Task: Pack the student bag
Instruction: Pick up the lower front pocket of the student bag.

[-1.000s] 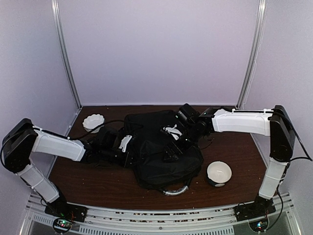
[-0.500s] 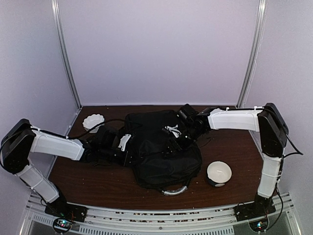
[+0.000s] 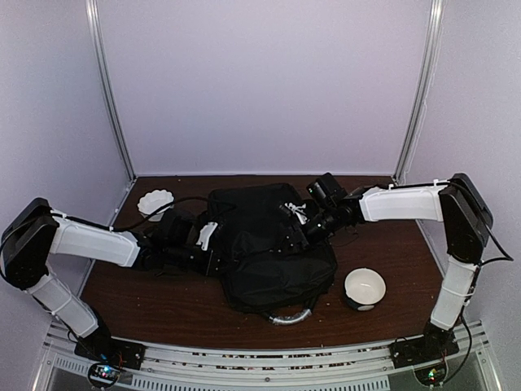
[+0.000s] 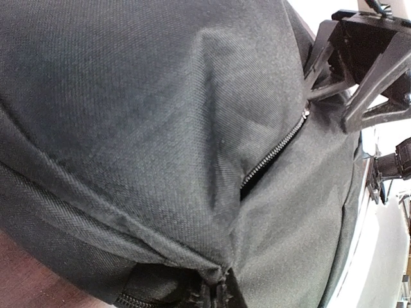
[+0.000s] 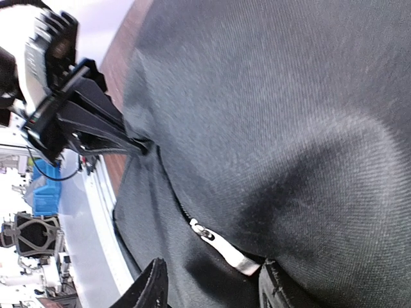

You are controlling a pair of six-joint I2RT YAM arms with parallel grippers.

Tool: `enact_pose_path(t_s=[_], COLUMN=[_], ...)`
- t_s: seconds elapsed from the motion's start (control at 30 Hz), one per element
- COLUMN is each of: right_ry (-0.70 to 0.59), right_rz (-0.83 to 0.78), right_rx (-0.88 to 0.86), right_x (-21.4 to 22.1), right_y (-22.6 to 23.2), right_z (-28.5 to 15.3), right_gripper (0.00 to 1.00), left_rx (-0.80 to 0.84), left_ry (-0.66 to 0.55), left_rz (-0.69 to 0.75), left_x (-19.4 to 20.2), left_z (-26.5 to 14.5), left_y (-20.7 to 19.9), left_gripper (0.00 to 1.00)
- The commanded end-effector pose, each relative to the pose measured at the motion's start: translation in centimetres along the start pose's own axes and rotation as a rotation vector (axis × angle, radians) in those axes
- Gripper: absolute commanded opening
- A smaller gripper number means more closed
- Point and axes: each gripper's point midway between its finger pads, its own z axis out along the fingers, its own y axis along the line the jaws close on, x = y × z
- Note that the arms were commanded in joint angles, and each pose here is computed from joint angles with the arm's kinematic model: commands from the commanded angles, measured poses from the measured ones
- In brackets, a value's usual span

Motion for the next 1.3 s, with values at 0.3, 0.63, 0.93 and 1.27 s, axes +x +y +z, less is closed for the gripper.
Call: enact_pose_path(t_s=[0.3, 0.63, 0.93, 1.27], right_ry=[-0.064, 0.059, 0.142, -0.066], right_rz=[0.022, 0.189, 0.167, -0.023], right_rx=[-0.057, 0.273, 0.137, -0.192], right_x=[-2.3, 0.4, 0.8, -3.6], right_y=[0.9, -4.1, -2.0, 6.2], right_z=[-0.1, 0.5, 5.1, 1.3], right_gripper=[0.44, 0.68, 0.65, 0.5], left_rx=[0.056, 0.045, 0.049, 0.05], left_ry=[-0.086, -0.086, -0.092, -0.093], left_rz=[0.021, 0.028, 0.023, 0.029], left_x=[-1.9, -2.2, -2.7, -2.6], left_z=[-0.1, -0.4, -0.5, -0.5], left_y=[-1.1, -1.2, -1.4, -1.4], left_gripper=[0.0, 0.0, 0.0, 0.0])
